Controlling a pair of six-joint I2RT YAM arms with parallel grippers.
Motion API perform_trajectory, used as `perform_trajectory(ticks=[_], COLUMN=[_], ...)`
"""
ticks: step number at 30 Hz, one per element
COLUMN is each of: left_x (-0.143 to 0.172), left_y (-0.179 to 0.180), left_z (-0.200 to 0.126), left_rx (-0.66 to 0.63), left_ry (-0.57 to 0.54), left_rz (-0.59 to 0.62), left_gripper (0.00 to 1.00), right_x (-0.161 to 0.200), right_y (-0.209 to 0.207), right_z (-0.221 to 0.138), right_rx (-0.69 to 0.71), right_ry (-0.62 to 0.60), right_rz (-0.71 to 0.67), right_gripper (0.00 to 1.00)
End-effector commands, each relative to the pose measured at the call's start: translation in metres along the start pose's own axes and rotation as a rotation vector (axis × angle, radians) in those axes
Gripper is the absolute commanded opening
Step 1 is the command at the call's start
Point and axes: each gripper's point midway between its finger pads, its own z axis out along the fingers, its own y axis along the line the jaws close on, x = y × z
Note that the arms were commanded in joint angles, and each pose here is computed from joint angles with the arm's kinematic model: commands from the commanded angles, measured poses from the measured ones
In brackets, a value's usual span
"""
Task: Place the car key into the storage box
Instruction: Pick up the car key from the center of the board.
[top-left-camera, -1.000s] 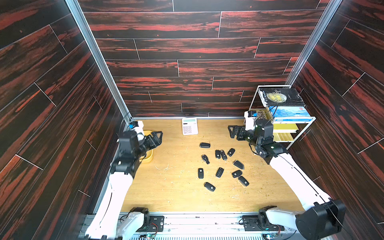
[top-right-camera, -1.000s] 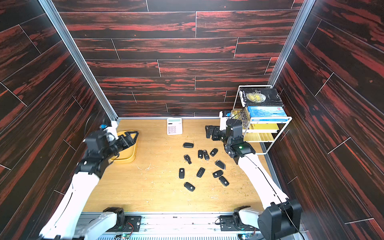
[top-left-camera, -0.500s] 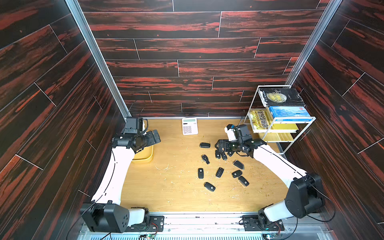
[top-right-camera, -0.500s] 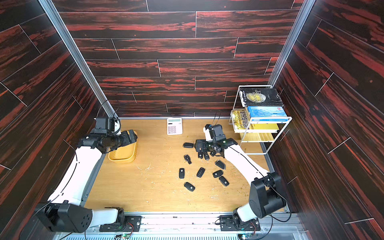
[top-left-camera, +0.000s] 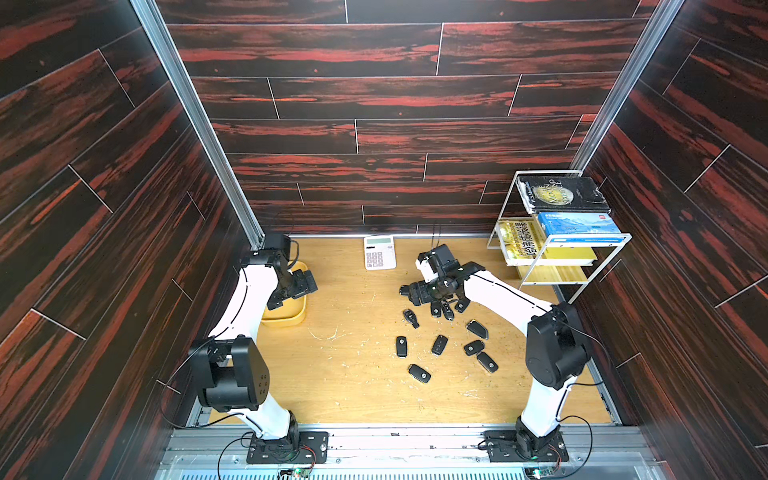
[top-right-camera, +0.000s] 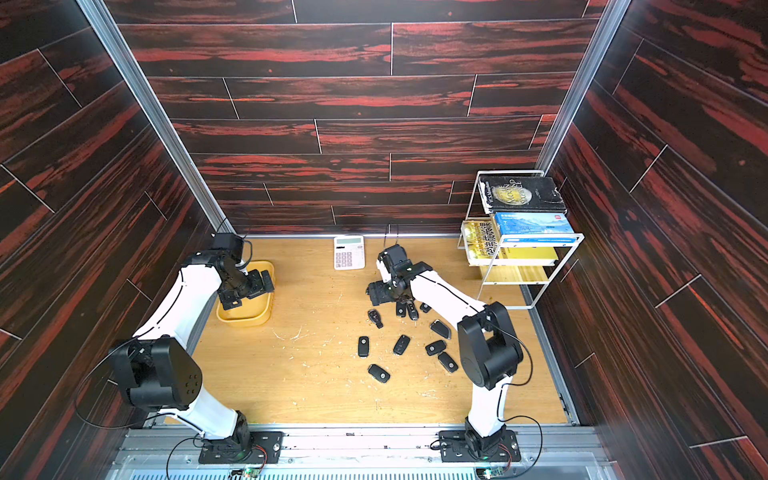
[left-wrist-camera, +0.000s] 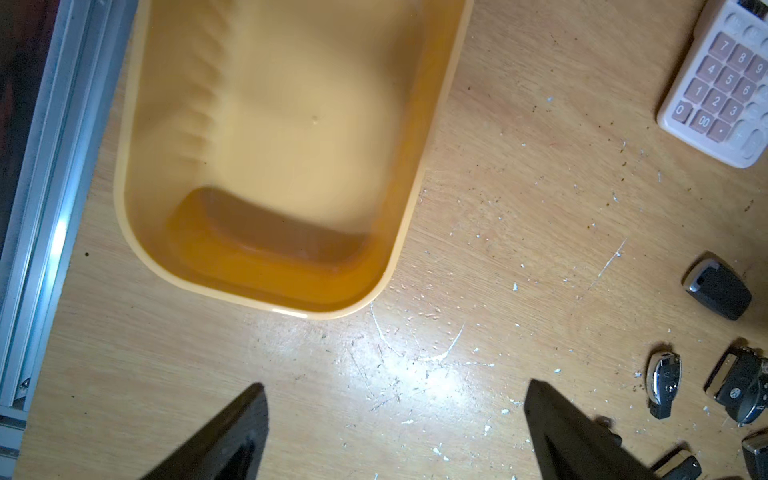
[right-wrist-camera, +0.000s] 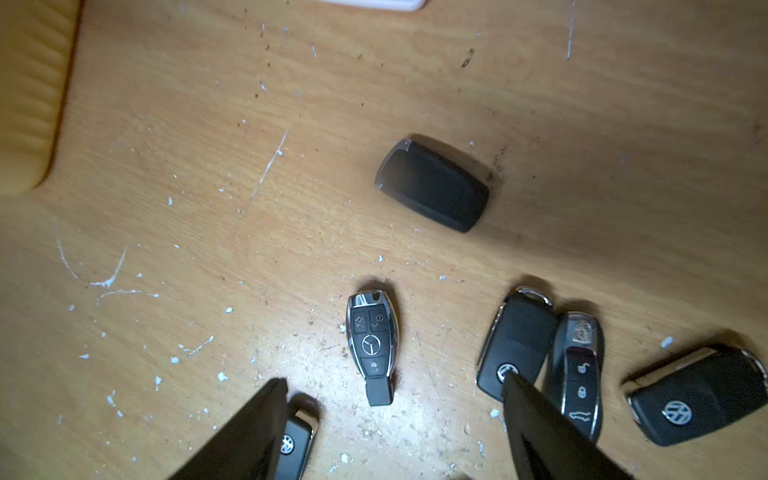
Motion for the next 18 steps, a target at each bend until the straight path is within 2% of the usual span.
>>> perform_trajectory(ticks=[1, 4, 11, 18], left_x=[-0.004, -0.012, -0.021, -0.017], left_y=[0.008, 0.004, 0.012, 0.016], left_z=[-0.008, -0.011, -0.018, -0.020], left_rx=[0.021, 0.099, 0.109, 0.114], left_ry=[-0.022, -0.051, -0.175, -0.167], left_rz=[-0.029, -0.025, -0.040, -0.055], left_gripper=[1.00, 1.00, 1.00, 1.00], right_x=[0.002, 0.012, 0.028, 0.039], right_y=[0.003, 0.009, 0.019, 0.024], right_z=[0.005, 0.017, 0.034, 0.050], right_rx=[0.025, 0.032, 0.043, 0.062], right_ry=[0.037, 0.088, 0.155, 0.204], right_rz=[-0.038, -0.065, -0.097, -0.121], right_gripper=[0.83, 0.79, 0.74, 0.70])
